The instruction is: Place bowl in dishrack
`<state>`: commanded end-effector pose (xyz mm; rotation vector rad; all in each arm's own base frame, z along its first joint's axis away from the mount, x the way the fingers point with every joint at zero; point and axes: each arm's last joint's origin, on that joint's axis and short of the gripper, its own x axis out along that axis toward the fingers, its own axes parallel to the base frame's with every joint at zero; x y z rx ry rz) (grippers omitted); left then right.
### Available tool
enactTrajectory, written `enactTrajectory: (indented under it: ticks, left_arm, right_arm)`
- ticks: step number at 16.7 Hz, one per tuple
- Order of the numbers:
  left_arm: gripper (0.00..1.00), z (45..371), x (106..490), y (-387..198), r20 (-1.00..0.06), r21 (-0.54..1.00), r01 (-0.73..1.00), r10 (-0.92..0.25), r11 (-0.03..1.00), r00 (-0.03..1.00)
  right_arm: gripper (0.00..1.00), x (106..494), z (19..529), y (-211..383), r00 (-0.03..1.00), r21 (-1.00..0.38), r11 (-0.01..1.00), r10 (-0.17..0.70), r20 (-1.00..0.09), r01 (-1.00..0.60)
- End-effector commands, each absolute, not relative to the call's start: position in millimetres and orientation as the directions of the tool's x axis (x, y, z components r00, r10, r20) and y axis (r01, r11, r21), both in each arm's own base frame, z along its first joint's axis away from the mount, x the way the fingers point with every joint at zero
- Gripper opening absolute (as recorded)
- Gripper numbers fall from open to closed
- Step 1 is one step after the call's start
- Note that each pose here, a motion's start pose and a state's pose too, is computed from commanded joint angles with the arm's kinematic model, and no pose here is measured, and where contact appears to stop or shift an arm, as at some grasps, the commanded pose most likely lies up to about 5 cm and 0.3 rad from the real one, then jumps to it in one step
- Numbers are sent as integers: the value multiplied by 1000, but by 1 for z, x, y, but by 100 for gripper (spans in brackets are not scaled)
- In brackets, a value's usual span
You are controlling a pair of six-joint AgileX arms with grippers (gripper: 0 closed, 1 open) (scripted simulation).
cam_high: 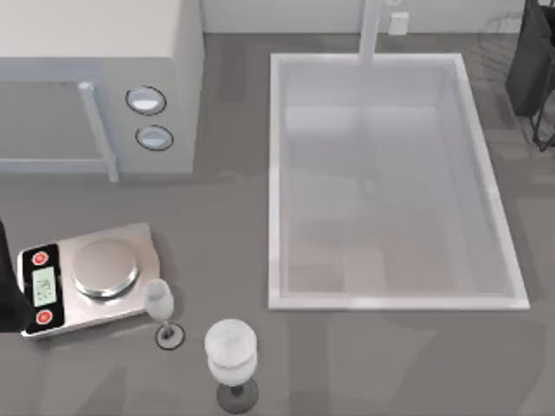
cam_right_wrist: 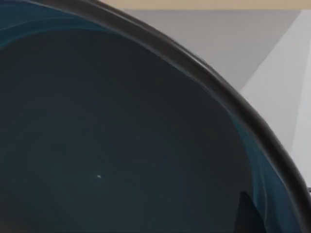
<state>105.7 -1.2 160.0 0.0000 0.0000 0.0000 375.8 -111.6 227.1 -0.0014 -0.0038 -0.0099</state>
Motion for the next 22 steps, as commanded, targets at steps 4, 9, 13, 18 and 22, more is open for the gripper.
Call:
enactTrajectory:
  ticks: [4, 9, 13, 18, 22]
  left_arm:
    - [100, 160, 106, -1, 0, 0, 0, 0, 1000, 1000]
    - [100, 160, 106, -1, 0, 0, 0, 0, 1000, 1000]
    - [100, 160, 106, -1, 0, 0, 0, 0, 1000, 1000]
    - [100, 160, 106, -1, 0, 0, 0, 0, 1000, 1000]
    - [100, 160, 106, -1, 0, 0, 0, 0, 1000, 1000]
  right_arm:
    - [0, 379, 219, -108, 1000, 0, 1000, -10, 0, 10]
    - [23, 379, 219, -108, 1000, 0, 1000, -10, 0, 10]
    - [53, 379, 219, -108, 1000, 0, 1000, -10, 0, 10]
    - [90, 379, 219, -108, 1000, 0, 1000, -10, 0, 10]
    - [100, 379, 219, -108, 1000, 0, 1000, -10, 0, 10]
